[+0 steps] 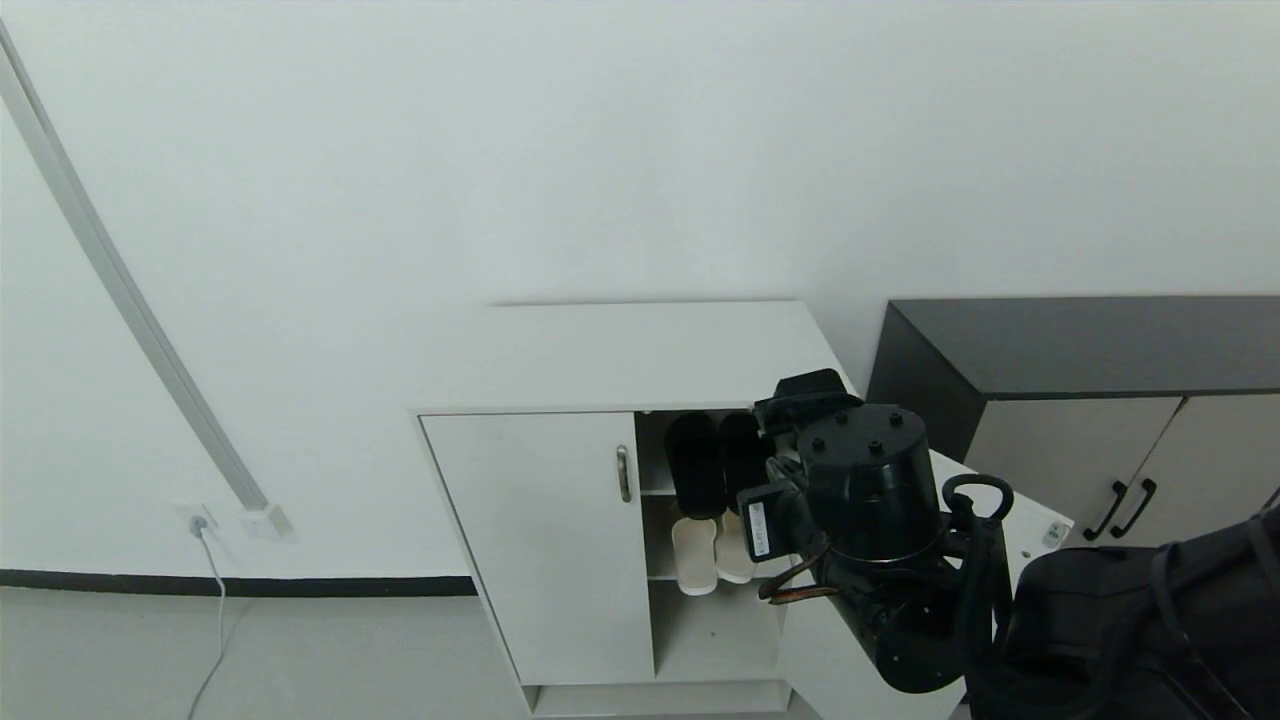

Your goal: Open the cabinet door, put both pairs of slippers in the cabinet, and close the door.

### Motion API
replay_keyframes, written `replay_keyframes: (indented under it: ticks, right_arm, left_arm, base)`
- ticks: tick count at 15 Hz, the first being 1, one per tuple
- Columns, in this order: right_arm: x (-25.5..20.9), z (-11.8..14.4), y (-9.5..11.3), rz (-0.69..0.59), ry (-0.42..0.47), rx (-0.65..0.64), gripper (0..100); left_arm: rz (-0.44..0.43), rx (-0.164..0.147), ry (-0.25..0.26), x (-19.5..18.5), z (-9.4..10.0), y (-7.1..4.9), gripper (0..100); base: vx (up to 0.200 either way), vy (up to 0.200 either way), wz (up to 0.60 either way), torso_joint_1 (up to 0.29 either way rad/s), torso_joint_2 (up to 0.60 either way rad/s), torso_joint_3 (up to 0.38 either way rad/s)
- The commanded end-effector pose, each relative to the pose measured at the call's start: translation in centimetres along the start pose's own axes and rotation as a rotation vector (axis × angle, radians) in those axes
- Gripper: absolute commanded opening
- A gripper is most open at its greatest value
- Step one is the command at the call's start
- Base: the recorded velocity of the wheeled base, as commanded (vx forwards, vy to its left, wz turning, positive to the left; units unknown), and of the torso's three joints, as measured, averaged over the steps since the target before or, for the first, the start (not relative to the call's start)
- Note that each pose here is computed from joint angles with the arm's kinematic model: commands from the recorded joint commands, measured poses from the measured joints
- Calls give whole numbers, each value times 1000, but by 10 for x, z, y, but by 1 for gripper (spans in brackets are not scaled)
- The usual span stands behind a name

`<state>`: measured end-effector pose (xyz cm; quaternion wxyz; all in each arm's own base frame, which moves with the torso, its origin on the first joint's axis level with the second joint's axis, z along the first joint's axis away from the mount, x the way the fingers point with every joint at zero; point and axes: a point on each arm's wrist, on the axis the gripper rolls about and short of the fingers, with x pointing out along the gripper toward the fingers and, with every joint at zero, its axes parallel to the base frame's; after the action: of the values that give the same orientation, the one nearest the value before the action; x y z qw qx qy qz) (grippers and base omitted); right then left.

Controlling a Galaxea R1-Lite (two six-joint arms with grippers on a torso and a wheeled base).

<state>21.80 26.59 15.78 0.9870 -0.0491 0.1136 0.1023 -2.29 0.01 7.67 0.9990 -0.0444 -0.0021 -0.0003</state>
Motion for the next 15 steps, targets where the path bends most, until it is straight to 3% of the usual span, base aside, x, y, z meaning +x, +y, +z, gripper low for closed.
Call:
replay_keyframes:
  ticks: [1,7,11,15]
  right_arm:
    - [0,0,0,0,-1,1,0]
    - [1,-3,-5,-14,11,-25,0]
    - [1,-4,-5,7,15,-24,0]
    - [1,-5,-6,8,19,-27,0]
  left_arm:
    - [0,0,0,0,0,0,0]
    - [0,0,0,0,0,0,0]
    - [0,0,0,0,0,0,0]
    - [0,0,0,0,0,0,0]
  base:
    - [0,0,0,246,-574,-325]
    - [0,0,0,173,-391,-211]
    - [0,0,0,8,-13,-7]
    - [0,0,-600,6,0,5]
